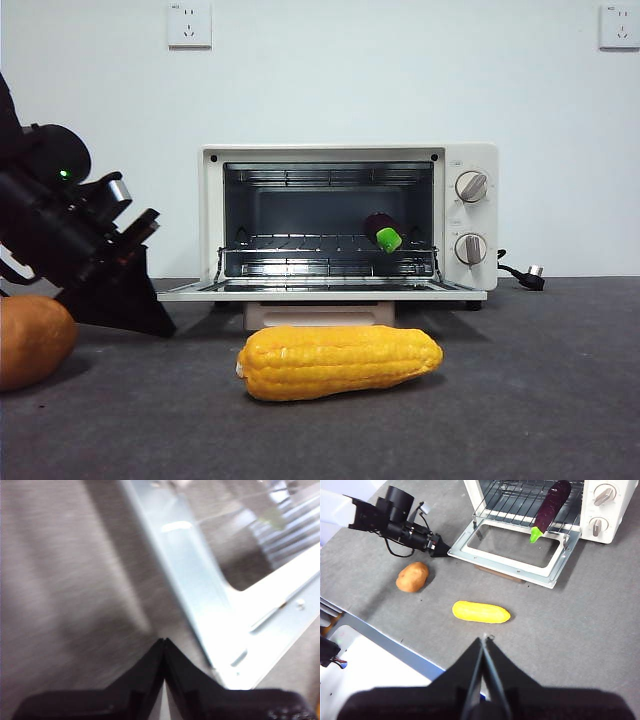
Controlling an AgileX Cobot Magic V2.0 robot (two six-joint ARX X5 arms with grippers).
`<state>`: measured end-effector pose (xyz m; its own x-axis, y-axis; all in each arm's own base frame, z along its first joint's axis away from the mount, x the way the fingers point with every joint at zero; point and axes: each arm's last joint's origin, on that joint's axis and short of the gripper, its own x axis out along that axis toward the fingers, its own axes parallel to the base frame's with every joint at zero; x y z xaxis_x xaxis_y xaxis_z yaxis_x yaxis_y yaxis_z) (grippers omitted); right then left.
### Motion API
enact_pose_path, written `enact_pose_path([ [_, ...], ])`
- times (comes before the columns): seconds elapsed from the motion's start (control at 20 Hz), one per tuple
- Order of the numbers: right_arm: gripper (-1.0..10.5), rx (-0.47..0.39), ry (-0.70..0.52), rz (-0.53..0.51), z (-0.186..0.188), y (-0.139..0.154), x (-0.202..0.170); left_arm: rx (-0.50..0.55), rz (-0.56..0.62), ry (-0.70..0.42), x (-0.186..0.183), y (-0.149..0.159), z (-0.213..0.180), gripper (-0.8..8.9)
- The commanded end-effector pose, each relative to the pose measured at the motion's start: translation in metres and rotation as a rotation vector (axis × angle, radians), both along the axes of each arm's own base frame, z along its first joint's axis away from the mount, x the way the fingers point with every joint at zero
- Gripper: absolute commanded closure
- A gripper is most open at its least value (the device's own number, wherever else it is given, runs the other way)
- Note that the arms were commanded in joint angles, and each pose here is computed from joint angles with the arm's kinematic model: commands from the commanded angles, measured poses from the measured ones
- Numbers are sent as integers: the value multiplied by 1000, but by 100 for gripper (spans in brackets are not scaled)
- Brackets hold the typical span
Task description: Take the eggplant from the table,put the eggplant in the oven
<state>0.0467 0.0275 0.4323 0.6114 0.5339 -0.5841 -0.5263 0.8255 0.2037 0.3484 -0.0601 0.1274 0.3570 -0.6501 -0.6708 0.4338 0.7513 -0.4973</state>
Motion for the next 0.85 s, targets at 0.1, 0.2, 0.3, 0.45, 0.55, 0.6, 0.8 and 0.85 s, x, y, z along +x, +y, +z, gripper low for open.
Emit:
enact_pose_path([
  [0.1, 958, -7, 16, 0, -1, -1, -3, -71, -32, 22, 1, -8, -8, 821],
  [0.2, 958, -8, 16, -1, -1, -1, -3, -84, -31, 17, 2, -10, -7, 821],
  [0.3, 958, -9, 15, -1, -1, -1, -3, -122, -40, 19, 2, -10, -5, 821],
  [0.45, 958, -9, 15, -2, -1, -1, -3, -191, -35, 20, 6, -7, -1, 820],
  [0.55, 958, -10, 15, -2, -1, -1, -3, -213, -41, 15, 6, -4, 3, 820],
  [0.6, 958, -10, 14, -2, -1, -1, -2, -224, -46, 6, 6, -3, 7, 820],
  [0.8, 958, -34, 3, -24, -1, -2, -2, -246, -55, -73, 6, -1, 35, 820],
  [0.85, 958, -35, 3, -23, -1, -2, -2, -248, -58, -106, 7, -1, 46, 821],
])
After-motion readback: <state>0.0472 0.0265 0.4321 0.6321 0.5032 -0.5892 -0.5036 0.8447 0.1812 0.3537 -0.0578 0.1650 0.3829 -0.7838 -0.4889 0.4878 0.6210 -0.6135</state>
